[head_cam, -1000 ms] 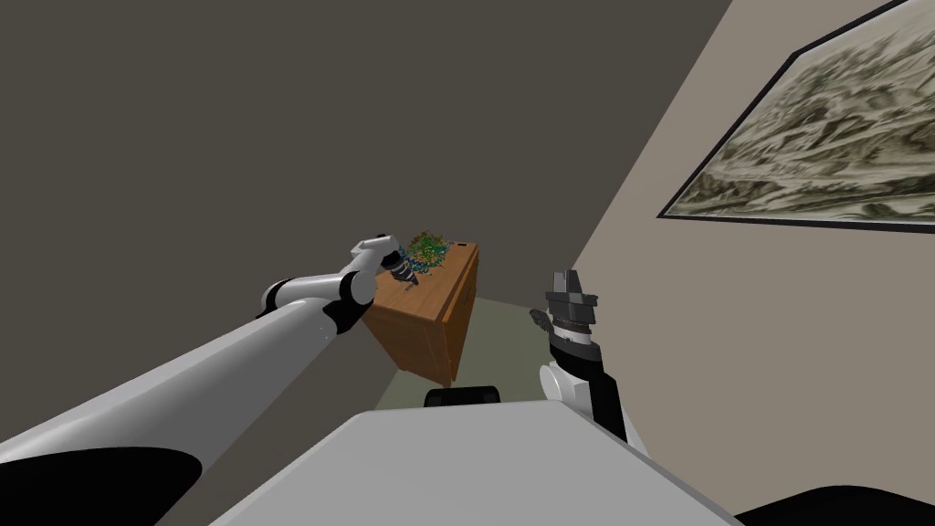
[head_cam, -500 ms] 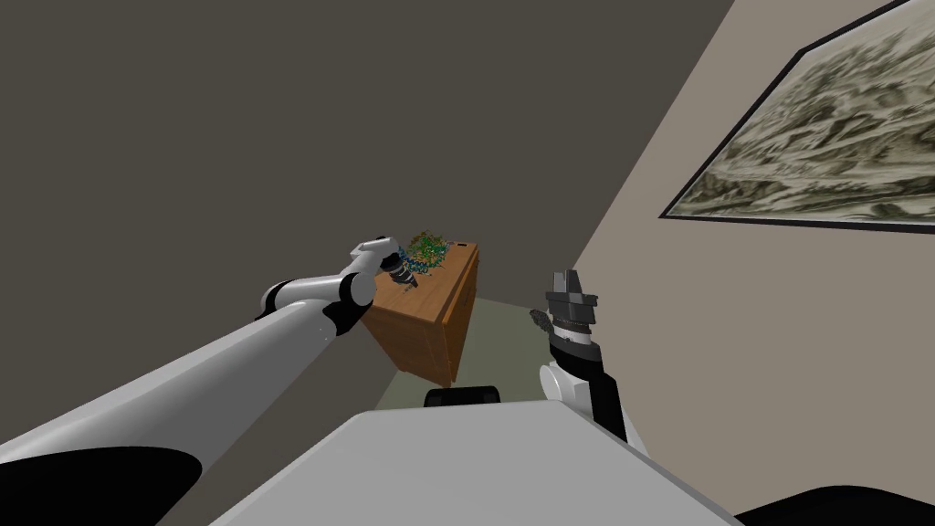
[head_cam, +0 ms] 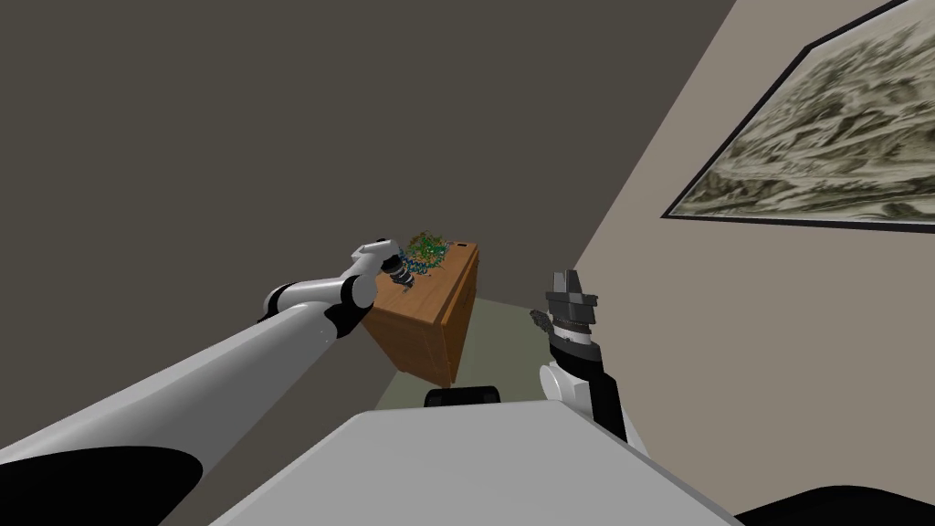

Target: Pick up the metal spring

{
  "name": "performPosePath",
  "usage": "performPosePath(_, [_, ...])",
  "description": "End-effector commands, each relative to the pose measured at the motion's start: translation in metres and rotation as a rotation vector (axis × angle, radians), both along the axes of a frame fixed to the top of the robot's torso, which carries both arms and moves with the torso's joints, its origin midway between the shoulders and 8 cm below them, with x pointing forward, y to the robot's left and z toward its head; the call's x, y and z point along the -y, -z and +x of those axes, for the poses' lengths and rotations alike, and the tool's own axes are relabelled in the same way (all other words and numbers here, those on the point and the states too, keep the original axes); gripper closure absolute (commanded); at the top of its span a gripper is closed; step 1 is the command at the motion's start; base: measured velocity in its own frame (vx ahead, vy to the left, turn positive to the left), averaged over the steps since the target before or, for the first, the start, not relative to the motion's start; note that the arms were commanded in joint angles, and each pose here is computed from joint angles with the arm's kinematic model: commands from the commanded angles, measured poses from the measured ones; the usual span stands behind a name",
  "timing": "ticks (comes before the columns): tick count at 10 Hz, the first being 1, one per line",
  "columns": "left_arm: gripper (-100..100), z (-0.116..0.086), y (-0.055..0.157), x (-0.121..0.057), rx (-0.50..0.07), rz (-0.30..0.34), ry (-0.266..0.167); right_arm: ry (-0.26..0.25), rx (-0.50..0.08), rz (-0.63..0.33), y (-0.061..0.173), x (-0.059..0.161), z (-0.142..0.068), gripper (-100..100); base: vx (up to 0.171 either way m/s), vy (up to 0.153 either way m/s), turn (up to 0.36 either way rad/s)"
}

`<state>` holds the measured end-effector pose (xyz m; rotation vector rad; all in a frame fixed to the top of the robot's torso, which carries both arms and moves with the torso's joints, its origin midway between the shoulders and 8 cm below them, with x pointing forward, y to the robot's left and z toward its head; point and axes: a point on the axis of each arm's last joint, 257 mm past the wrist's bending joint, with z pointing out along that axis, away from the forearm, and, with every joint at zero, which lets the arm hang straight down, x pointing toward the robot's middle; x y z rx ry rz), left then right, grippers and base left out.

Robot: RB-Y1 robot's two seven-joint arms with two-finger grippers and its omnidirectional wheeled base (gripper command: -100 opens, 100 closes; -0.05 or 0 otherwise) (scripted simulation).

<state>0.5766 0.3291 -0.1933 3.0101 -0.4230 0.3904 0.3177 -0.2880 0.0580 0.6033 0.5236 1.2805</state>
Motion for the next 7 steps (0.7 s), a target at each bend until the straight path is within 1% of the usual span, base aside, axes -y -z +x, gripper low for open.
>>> performPosePath(1, [100, 0.000, 0.000, 0.000, 0.000, 0.000, 0.000, 0.000, 0.000, 0.000, 0.000, 0.000, 0.000, 0, 0.000, 0.000, 0.000])
performPosePath(2, [100, 0.000, 0.000, 0.000, 0.000, 0.000, 0.000, 0.000, 0.000, 0.000, 0.000, 0.000, 0.000, 0, 0.000, 0.000, 0.000])
performPosePath(3, [0, 0.000, 0.000, 0.000, 0.000, 0.000, 0.000, 0.000, 0.000, 0.000, 0.000, 0.000, 0.000, 0, 0.000, 0.000, 0.000])
performPosePath(4, [100, 0.000, -0.014, 0.002, -0.003, -0.001, -0.003, 0.000, 0.000, 0.000, 0.000, 0.000, 0.000, 0, -0.017, 0.014, -0.022])
performPosePath(6, [100, 0.002, -0.012, 0.002, 0.001, 0.000, -0.003, 0.000, 0.000, 0.000, 0.000, 0.000, 0.000, 0, -0.014, 0.020, -0.015])
performPosePath(7, [0, 0.001, -0.013, 0.002, 0.000, -0.001, -0.003, 0.000, 0.000, 0.000, 0.000, 0.000, 0.000, 0, 0.000, 0.000, 0.000])
